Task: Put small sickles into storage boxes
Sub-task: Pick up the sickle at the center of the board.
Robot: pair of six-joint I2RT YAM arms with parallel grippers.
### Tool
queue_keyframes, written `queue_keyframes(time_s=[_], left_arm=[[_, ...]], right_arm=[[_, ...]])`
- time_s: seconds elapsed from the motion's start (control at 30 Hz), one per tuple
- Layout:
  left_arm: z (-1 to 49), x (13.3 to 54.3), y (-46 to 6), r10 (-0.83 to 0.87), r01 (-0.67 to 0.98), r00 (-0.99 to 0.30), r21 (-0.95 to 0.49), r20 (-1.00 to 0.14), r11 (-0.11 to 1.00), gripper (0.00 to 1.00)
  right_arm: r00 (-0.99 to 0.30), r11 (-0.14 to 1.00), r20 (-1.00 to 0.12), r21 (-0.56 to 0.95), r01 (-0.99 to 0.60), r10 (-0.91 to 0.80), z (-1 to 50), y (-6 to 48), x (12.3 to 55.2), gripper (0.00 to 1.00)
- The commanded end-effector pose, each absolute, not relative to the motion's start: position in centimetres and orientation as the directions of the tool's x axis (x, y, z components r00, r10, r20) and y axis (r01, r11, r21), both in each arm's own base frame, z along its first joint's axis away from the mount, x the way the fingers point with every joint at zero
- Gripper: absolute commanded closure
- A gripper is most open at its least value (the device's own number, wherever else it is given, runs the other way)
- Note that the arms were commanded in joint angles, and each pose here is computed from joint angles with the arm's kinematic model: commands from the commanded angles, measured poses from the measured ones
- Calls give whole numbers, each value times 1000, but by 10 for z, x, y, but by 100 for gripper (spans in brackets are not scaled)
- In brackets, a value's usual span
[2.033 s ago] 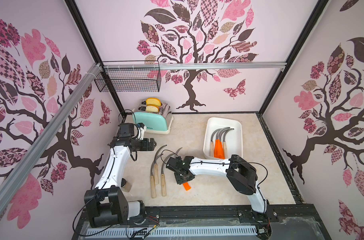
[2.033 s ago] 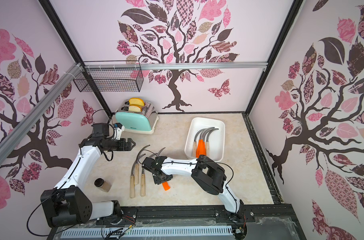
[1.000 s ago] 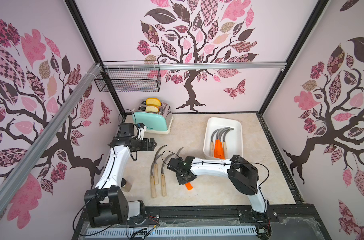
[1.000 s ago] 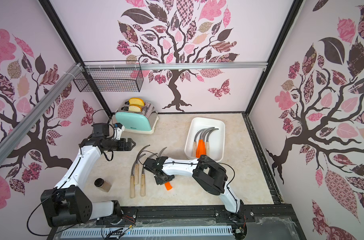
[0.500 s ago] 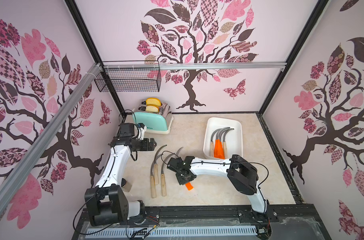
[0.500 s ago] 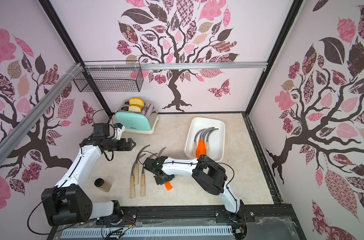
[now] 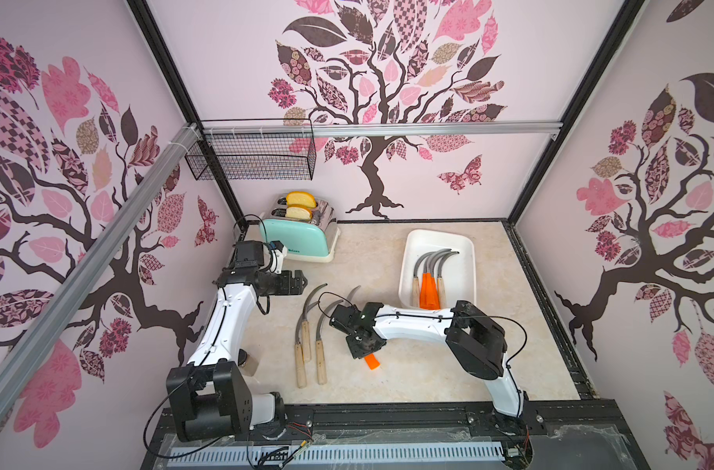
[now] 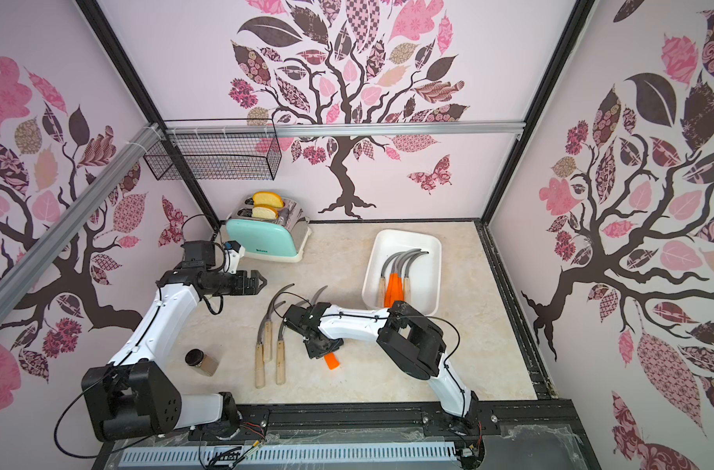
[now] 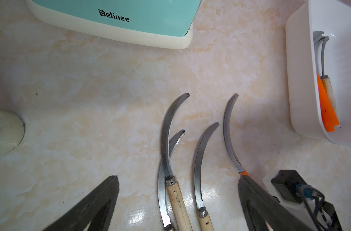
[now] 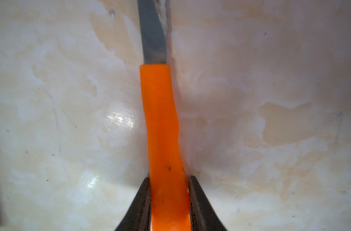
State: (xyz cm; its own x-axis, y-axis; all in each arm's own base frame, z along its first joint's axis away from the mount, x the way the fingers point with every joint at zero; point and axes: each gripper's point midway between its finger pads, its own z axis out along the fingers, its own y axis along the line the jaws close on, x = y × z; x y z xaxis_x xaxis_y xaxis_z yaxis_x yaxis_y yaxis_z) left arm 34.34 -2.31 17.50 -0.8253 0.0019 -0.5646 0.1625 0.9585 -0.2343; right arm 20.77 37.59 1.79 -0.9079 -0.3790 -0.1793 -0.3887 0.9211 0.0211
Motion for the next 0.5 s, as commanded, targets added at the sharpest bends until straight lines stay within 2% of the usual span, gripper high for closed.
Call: queue_keyframes(time_s=[0.0,0.47], left_arm=[[182,351,-23,-6,167,-811,-241,-586,956,3],[181,352,-24,-11,165,-814,-249,-581,954,3]], right_arm=[[-902,920,-208,23,-391,-379,34,376,216,100],[-891,915,-248,38,-401,-380,57,376,228,100]])
